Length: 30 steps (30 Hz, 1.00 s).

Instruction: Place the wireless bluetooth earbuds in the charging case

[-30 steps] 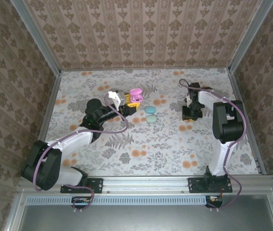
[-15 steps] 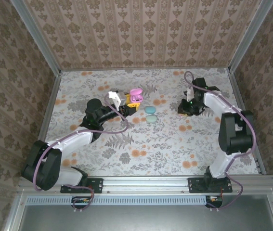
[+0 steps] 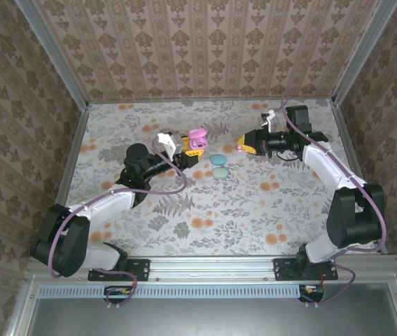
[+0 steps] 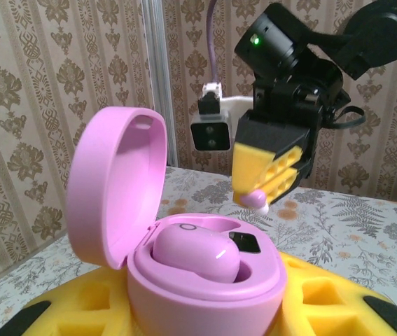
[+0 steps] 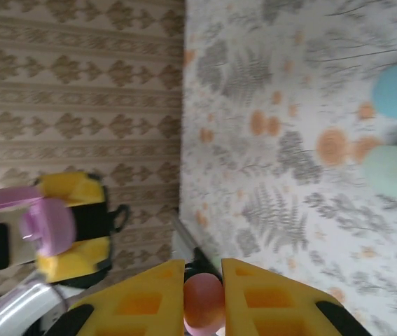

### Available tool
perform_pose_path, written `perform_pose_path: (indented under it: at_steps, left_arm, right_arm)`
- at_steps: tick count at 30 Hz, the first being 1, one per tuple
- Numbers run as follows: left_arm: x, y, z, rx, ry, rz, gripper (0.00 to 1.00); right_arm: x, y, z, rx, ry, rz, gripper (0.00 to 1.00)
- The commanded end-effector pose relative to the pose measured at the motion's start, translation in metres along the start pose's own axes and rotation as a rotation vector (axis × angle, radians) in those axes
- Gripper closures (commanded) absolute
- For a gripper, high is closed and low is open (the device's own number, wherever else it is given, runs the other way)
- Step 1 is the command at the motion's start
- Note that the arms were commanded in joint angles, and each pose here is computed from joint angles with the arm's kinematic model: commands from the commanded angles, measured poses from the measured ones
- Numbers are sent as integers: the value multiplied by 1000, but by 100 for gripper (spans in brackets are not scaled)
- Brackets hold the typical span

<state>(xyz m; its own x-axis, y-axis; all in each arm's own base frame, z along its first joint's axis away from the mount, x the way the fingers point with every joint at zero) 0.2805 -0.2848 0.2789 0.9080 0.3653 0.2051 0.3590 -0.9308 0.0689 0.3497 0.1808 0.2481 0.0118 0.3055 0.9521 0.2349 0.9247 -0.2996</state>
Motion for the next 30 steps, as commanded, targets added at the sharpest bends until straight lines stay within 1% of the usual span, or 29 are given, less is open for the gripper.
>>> perform_pose_path:
  at_steps: [1,7,13,20,25,30]
  left_arm:
    - [-1,1,-15,-44,56,23,78]
    - [-2,5,-14,-44,52,46,78]
    - [-4,8,-13,-47,51,64,78]
    - [-6,10,-15,-56,47,85,78]
    - [-8,12,-16,-60,40,96,78]
    - [-7,14,-18,-68,38,98,78]
  right_arm:
    - [44,-2,17,57,-58,-105,80]
    - [73,5,25,50,-108,-123,80]
    - [91,15,30,36,-159,-120,80]
    - [96,32,30,0,-221,-86,80]
    - [105,43,32,-3,-261,-96,80]
    - [104,51,29,-9,-263,-84,80]
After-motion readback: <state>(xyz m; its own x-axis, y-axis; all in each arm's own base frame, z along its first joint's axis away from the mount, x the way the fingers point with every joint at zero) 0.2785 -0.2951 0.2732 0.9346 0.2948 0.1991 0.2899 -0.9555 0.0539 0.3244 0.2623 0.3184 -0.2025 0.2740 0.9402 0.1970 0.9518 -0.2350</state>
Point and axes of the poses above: each hand's point on the last joint's axis, 136 mm out from that joint toward the fingers, its own y axis out along the fingers, its own x axis along the line the jaws close on, z = x × y, the point moved 1 cm from there along -y, back along the fingers, and after that the axes turned 8 degrees about y, right-handed, at the moved point
